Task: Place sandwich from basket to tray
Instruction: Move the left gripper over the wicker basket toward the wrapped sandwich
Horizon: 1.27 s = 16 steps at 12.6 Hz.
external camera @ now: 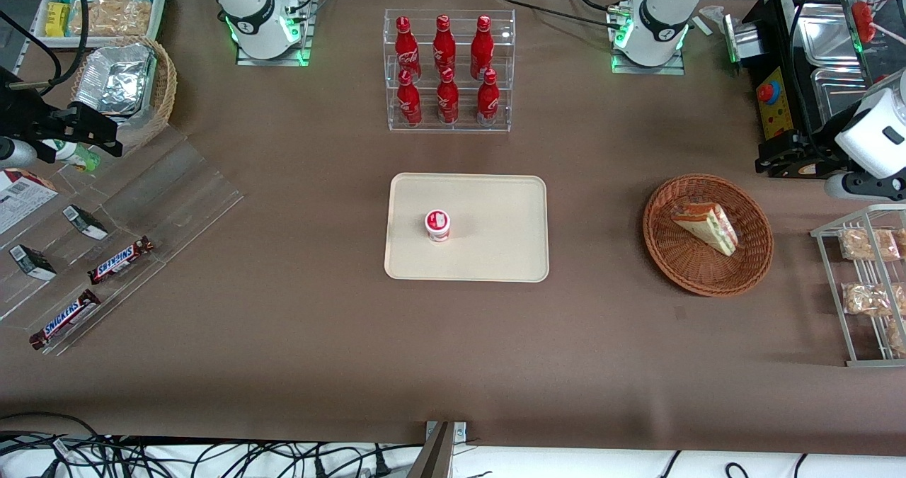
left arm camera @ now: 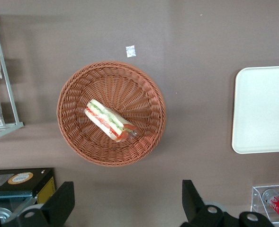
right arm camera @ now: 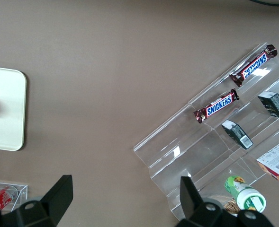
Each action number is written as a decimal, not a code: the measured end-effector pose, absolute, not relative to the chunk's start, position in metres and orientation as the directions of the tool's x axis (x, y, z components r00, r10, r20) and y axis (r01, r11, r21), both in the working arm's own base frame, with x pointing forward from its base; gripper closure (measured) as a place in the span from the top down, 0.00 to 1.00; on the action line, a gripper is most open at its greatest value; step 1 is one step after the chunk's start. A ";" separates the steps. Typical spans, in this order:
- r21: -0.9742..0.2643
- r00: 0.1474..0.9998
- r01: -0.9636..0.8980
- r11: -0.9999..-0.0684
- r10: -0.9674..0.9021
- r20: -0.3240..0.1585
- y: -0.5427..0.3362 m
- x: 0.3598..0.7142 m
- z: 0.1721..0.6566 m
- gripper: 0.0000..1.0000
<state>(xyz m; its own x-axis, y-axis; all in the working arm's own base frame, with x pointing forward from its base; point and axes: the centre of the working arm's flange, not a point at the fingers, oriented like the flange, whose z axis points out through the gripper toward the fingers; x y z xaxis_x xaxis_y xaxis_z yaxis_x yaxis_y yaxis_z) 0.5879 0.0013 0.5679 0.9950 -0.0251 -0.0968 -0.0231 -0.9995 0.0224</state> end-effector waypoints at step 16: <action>-0.070 0.814 0.577 -0.814 0.580 -0.031 0.042 0.592 0.406 1.00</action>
